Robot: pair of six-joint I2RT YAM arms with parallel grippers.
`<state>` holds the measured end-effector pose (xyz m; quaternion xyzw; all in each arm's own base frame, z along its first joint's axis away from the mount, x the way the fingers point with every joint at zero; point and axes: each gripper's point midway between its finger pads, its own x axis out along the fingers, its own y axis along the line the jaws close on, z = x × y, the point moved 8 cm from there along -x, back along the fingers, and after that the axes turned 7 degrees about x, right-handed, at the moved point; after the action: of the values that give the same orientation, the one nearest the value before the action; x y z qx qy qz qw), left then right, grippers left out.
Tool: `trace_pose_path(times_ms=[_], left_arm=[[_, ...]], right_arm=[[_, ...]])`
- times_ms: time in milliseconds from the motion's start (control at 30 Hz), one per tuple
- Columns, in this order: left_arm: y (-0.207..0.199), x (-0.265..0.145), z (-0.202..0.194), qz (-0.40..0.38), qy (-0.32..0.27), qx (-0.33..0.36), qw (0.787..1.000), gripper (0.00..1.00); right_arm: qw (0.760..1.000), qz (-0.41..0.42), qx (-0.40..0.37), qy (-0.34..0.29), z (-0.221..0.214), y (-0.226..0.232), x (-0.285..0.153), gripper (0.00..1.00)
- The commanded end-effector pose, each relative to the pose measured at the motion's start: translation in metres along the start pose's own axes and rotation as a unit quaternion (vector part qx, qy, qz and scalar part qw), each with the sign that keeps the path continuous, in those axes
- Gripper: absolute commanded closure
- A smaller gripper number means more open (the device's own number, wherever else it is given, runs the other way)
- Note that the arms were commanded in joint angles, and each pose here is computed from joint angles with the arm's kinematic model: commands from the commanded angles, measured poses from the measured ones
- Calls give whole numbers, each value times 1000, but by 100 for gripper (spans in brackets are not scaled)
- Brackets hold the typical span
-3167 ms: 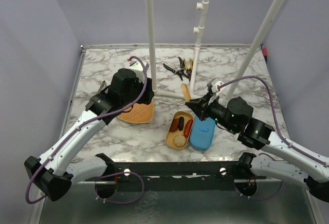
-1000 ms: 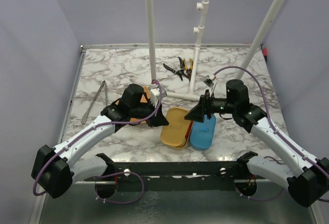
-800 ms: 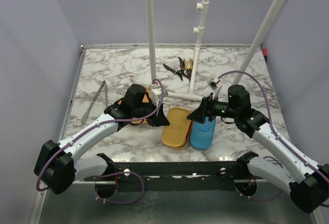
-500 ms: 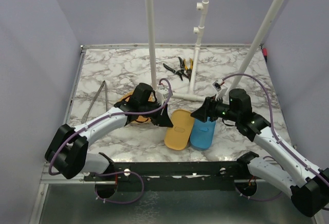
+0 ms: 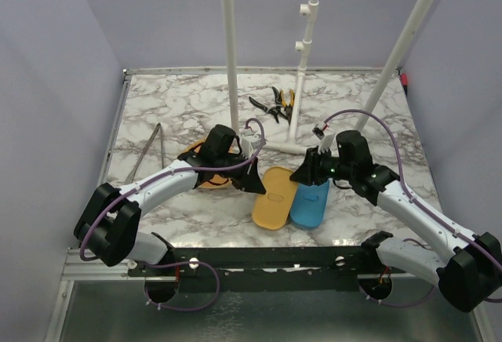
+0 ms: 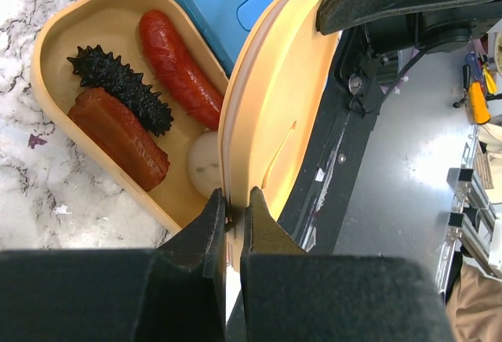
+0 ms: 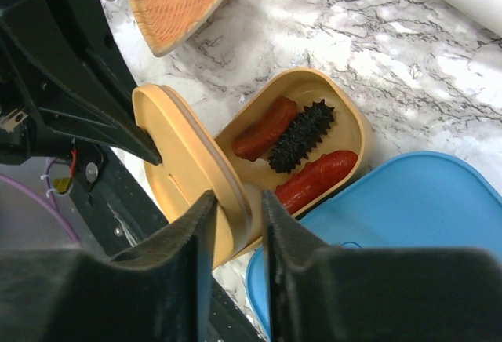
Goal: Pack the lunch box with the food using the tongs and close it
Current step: Close the box lid on the packing box.
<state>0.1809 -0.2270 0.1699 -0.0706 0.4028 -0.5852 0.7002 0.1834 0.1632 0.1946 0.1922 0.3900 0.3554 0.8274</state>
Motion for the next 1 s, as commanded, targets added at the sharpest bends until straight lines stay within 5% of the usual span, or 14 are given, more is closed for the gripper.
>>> trace_pose_path(times_ms=[0, 133, 200, 400, 500, 967], left_arm=[[-4, 3, 10, -27, 0, 14, 1000, 100], [-1, 5, 11, -23, 4, 10, 1000, 100], [1, 6, 13, -14, 5, 8, 1000, 100], [10, 5, 25, 45, -10, 23, 999, 57], [11, -1, 37, 79, -27, 48, 995, 44], [13, -15, 39, 111, -47, 74, 990, 37]], right_arm=[[1000, -5, -12, 4, 5, 1, 1, 77], [1000, -13, -6, 12, 1, -3, 4, 99], [999, -34, 1, 12, 1, -7, 4, 100], [996, -83, 21, 20, -2, -17, 6, 100], [995, -87, 30, 30, -2, -19, 11, 100], [990, -29, 48, 131, 8, -22, 16, 99]])
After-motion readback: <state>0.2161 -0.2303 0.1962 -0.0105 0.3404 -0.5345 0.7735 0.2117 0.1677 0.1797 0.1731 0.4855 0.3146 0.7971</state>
